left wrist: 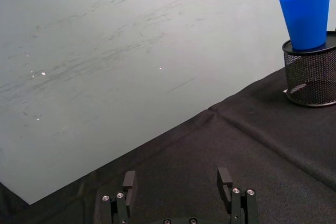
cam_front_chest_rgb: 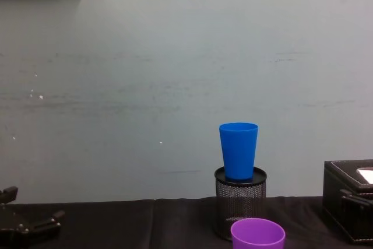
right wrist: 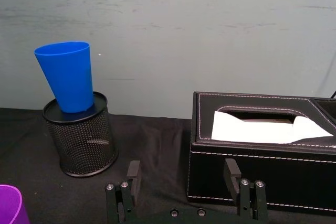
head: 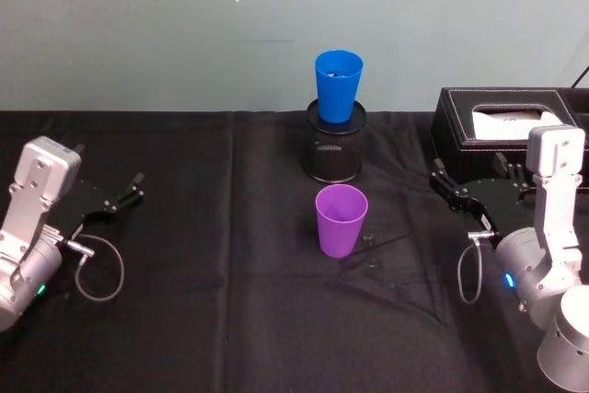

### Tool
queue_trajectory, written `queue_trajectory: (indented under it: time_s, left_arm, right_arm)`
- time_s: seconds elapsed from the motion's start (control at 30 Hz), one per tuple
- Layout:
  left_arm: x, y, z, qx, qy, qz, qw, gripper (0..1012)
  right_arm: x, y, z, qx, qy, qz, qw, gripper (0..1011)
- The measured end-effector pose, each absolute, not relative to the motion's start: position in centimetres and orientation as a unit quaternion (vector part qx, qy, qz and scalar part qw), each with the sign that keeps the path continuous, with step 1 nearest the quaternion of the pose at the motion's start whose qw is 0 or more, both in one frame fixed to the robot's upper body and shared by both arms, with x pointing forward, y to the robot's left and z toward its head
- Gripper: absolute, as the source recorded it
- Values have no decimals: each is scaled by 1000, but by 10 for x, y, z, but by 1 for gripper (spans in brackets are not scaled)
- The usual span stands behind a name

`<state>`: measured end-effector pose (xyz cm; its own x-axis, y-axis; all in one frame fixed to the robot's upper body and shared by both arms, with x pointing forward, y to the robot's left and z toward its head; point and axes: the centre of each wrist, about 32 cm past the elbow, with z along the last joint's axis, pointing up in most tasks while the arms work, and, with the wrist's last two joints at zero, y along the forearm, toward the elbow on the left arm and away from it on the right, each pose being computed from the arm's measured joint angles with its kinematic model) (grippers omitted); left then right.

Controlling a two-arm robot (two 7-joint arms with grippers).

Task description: Pick up one cup with a gripper and tap it against the other cup.

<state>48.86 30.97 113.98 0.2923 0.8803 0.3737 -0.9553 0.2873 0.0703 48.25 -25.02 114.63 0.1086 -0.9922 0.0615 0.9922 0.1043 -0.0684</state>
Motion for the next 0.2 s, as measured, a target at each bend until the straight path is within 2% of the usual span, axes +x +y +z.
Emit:
queue_trajectory:
  time_s: [0.2]
  left_arm:
    - [489, 310, 1140, 142, -132, 580, 791, 1000]
  right_arm:
    - [482, -250, 1147, -46, 0, -667, 743, 1003]
